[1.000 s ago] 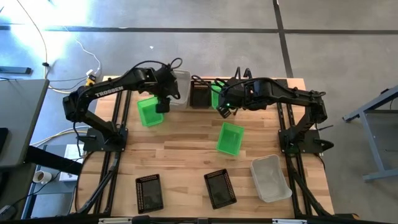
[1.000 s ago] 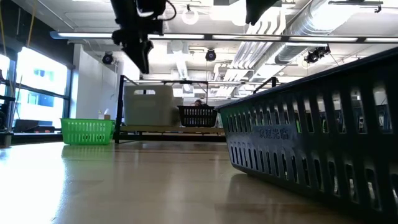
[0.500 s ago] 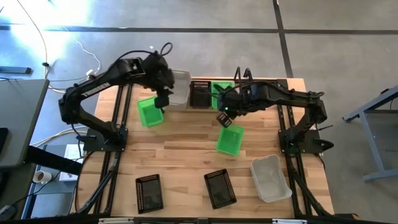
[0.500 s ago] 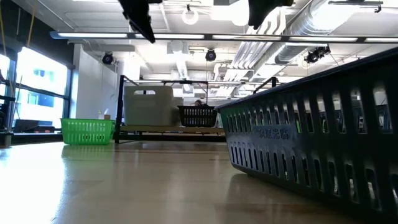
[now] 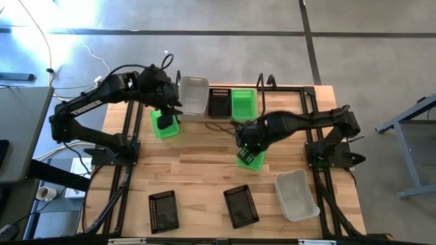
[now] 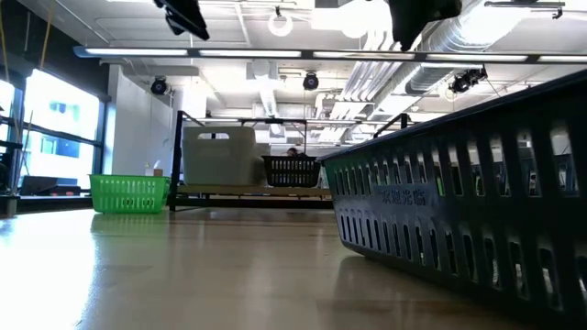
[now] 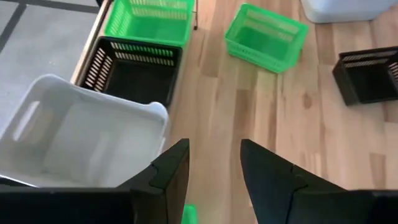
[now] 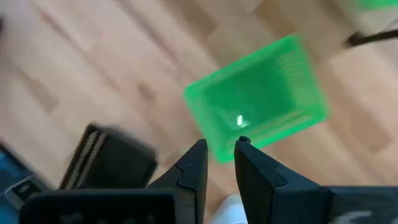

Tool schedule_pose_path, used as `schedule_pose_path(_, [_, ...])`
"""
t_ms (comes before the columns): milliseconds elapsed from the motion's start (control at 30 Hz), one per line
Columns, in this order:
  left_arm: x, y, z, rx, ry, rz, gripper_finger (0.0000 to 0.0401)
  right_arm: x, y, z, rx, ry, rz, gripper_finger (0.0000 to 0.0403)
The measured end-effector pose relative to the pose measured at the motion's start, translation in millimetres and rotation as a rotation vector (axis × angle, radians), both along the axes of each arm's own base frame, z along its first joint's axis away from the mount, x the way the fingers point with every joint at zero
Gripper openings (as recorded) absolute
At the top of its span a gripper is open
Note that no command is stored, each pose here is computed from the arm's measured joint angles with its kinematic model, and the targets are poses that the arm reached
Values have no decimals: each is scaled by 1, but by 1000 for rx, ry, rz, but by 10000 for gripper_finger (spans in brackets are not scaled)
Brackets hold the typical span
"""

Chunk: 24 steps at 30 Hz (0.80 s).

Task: Stack baskets on shelf by color
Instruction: Stack the right black bin on the black bin on the shelf

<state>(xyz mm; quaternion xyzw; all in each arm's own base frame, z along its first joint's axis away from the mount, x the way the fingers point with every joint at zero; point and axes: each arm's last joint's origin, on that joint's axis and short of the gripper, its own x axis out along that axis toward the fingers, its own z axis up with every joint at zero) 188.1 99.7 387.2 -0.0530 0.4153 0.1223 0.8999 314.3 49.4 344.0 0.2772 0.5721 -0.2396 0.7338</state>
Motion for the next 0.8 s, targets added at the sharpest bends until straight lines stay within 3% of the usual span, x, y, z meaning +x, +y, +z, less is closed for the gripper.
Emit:
schedule_pose_path(433, [-3,-17,-7,-16,-35,-20,134,3,82,-28,207,-133,284,67])
schedule_pose_path(667, [-3,-16,-7,-14,-35,-18,132,-4,123,-42,244,-236,423,71])
schedule_pose_path(800, [-3,-16,-7,-14,-35,-18,132,-10,139,-56,257,-248,436,94])
